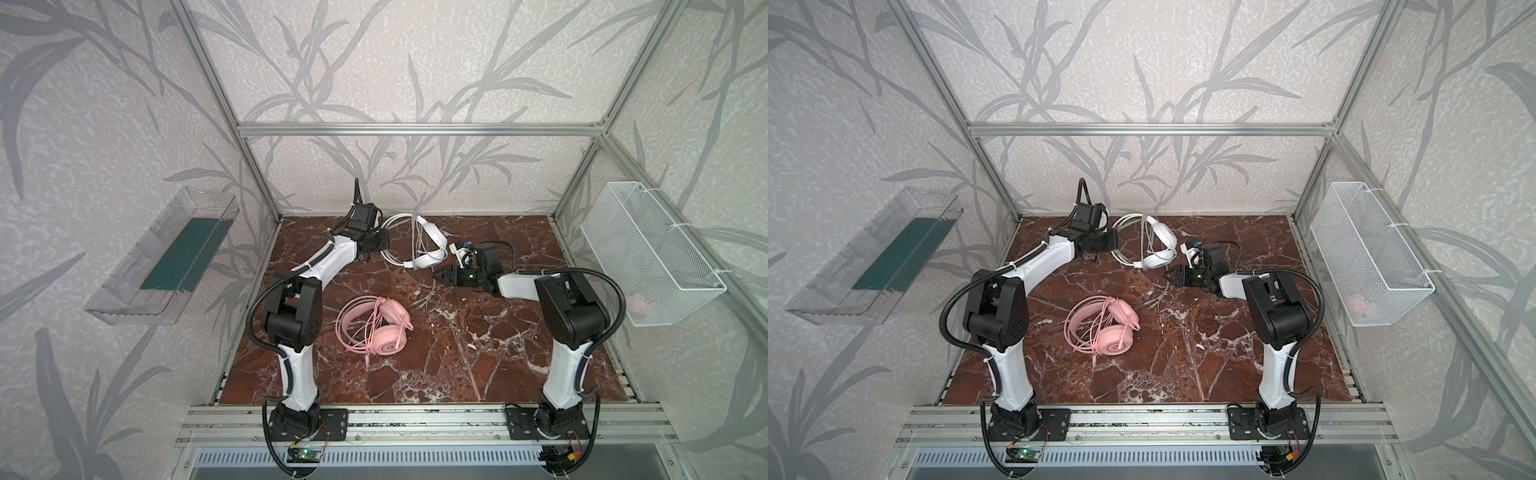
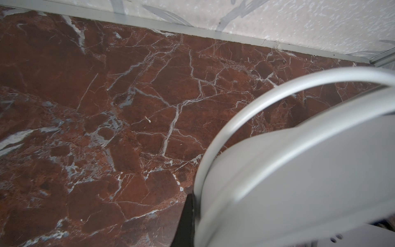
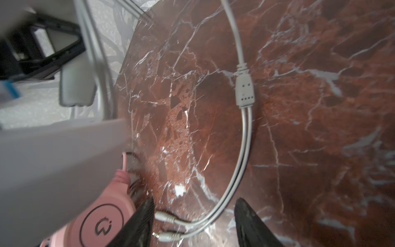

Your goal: Wrap the headphones

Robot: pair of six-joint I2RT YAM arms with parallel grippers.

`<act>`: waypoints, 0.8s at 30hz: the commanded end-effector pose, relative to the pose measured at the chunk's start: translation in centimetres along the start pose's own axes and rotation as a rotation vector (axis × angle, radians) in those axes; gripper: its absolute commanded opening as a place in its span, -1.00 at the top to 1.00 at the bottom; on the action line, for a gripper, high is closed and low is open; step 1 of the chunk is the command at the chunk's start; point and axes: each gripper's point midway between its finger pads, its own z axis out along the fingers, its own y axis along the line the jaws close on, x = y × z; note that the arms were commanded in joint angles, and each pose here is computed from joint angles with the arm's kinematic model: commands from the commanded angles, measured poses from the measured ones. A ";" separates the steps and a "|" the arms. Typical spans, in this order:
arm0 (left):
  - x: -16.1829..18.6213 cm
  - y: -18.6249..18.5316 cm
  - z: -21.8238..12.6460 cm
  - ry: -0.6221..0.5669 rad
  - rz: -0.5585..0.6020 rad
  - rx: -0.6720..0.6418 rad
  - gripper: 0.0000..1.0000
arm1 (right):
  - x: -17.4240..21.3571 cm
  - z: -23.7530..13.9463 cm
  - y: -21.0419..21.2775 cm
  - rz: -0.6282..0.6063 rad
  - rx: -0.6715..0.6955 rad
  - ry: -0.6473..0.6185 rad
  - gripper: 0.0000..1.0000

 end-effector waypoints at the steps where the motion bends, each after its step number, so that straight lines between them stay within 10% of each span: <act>1: -2.6 -1.9 -2.6 -0.071 0.004 0.068 1.00 | -2.9 0.8 0.4 0.016 -0.026 -0.075 -0.23; 24: -3.1 -2.3 -3.0 -0.072 -0.001 0.081 1.00 | -2.2 6.7 -2.5 0.179 -0.103 0.023 0.01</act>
